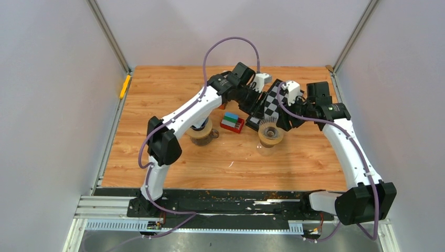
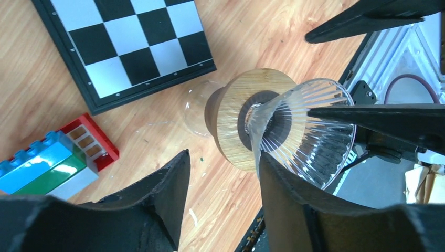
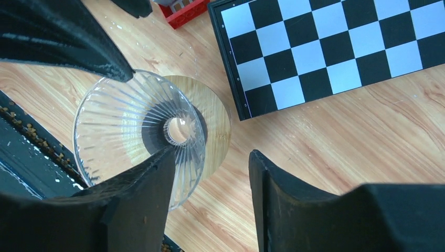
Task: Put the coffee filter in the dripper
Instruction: Place the coffee dripper in the dripper holder.
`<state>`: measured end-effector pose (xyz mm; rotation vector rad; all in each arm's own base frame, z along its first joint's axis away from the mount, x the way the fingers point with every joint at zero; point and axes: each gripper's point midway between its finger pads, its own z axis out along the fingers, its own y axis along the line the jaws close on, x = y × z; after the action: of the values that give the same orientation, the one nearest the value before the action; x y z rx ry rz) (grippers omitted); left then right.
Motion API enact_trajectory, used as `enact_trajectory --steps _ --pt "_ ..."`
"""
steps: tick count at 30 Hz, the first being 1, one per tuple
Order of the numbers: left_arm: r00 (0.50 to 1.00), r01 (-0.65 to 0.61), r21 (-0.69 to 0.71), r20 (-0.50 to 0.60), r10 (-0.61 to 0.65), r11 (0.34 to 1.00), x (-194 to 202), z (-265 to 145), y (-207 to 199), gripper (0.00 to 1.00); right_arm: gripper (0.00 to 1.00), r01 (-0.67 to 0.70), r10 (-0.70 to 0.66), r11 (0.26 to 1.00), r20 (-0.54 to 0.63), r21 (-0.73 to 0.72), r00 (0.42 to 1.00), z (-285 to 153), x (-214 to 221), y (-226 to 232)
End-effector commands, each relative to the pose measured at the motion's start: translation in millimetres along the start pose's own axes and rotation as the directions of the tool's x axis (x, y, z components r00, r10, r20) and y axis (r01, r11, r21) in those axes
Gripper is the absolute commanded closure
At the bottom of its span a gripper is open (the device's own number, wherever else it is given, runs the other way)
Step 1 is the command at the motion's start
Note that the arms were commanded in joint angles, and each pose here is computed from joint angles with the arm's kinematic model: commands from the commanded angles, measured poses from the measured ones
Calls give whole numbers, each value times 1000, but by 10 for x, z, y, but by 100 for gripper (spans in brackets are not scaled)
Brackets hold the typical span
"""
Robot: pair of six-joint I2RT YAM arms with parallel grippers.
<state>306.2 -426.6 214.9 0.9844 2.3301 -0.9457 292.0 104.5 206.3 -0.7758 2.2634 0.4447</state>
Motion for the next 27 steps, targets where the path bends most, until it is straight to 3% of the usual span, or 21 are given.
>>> enact_trajectory --steps 1,5,10,15,22,27 --pt "994 -38 11 104 36 999 -316 -380 5 41 43 37 -39 998 57 41 998 -197 -240 -34" --pt "982 -17 -59 186 28 998 -514 -632 346 39 34 57 -65 996 111 70 992 -338 -412 -35" --pt "958 3 -125 283 33 992 -719 -905 748 37 33 71 -81 995 166 70 983 -408 -535 -2" --pt "952 -19 -138 300 60 990 -768 -961 793 36 33 61 -69 997 173 55 982 -346 -510 9" --pt "945 33 -325 318 76 945 -849 -1004 1314 37 34 87 -89 996 214 18 973 -353 -536 104" --pt "944 57 -345 323 62 937 -848 -992 1518 38 34 95 -85 995 214 -37 973 -250 -509 154"
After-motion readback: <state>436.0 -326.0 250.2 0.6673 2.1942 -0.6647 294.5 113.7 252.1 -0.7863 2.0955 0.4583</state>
